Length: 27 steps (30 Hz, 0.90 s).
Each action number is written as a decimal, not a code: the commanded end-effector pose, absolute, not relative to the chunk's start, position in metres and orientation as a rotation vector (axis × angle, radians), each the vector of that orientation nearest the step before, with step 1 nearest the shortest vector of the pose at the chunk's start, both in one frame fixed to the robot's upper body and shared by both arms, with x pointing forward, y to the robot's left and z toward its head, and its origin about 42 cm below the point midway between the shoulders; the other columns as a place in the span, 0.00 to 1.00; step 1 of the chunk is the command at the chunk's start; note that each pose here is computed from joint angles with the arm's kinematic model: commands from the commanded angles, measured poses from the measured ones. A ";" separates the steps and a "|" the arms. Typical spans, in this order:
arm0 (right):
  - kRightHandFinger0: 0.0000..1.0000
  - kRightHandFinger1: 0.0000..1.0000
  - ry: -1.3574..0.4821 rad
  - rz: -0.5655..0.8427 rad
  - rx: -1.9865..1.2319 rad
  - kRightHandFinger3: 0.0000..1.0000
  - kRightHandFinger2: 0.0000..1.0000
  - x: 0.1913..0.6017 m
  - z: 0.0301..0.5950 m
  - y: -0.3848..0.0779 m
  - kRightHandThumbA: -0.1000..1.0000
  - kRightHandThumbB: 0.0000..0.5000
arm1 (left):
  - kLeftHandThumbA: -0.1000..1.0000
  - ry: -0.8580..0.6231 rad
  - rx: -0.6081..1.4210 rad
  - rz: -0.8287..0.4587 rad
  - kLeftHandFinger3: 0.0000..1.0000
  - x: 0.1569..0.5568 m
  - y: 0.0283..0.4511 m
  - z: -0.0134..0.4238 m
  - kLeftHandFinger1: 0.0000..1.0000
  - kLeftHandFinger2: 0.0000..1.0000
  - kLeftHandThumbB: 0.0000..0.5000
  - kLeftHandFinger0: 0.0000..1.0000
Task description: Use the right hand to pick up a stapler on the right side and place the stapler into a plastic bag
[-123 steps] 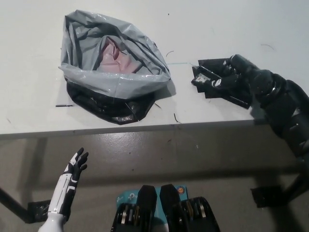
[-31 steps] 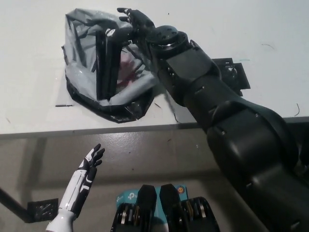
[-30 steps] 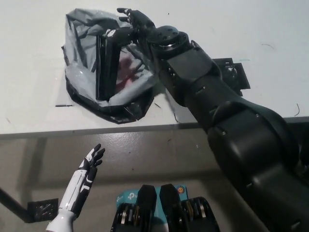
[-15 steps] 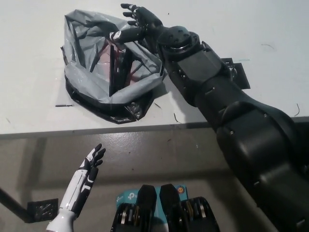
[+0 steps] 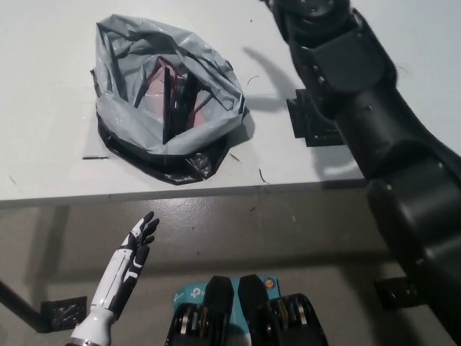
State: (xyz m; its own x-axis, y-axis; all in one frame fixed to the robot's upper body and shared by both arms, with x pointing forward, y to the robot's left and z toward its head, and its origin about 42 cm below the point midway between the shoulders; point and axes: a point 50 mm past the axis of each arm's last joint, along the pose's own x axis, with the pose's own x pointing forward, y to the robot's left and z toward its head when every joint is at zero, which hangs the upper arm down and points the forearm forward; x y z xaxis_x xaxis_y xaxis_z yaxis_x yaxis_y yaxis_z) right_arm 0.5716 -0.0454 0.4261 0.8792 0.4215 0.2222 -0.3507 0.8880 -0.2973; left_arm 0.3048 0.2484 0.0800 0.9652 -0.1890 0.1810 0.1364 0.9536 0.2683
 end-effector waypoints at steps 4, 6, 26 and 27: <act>1.00 1.00 -1.019 0.419 -0.281 1.00 1.00 0.383 0.492 -0.195 0.94 0.78 | 1.00 -0.303 0.215 -0.125 1.00 0.331 0.256 0.103 1.00 1.00 0.86 1.00; 1.00 1.00 -1.045 0.369 -0.321 1.00 1.00 0.357 0.464 -0.215 0.98 0.73 | 1.00 -0.305 0.215 -0.122 1.00 0.332 0.257 0.103 1.00 1.00 0.85 1.00; 1.00 1.00 -0.915 0.230 -0.176 1.00 1.00 0.261 0.245 -0.188 1.00 0.58 | 1.00 -0.326 0.216 -0.116 1.00 0.368 0.255 0.124 1.00 1.00 0.90 1.00; 1.00 1.00 -0.906 0.217 -0.184 1.00 1.00 0.266 0.243 -0.188 1.00 0.61 | 1.00 -0.330 0.216 -0.116 1.00 0.370 0.255 0.126 1.00 1.00 0.89 1.00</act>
State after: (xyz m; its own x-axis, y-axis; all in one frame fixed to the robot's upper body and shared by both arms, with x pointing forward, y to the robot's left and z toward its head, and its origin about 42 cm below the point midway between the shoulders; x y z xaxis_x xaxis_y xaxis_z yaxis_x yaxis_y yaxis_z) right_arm 0.3587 -0.1997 0.1318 0.9691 0.2338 0.0792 -0.2219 0.9657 -0.1349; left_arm 0.3190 0.2499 0.0729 0.9740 -0.1798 0.1380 0.1385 0.9540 0.2659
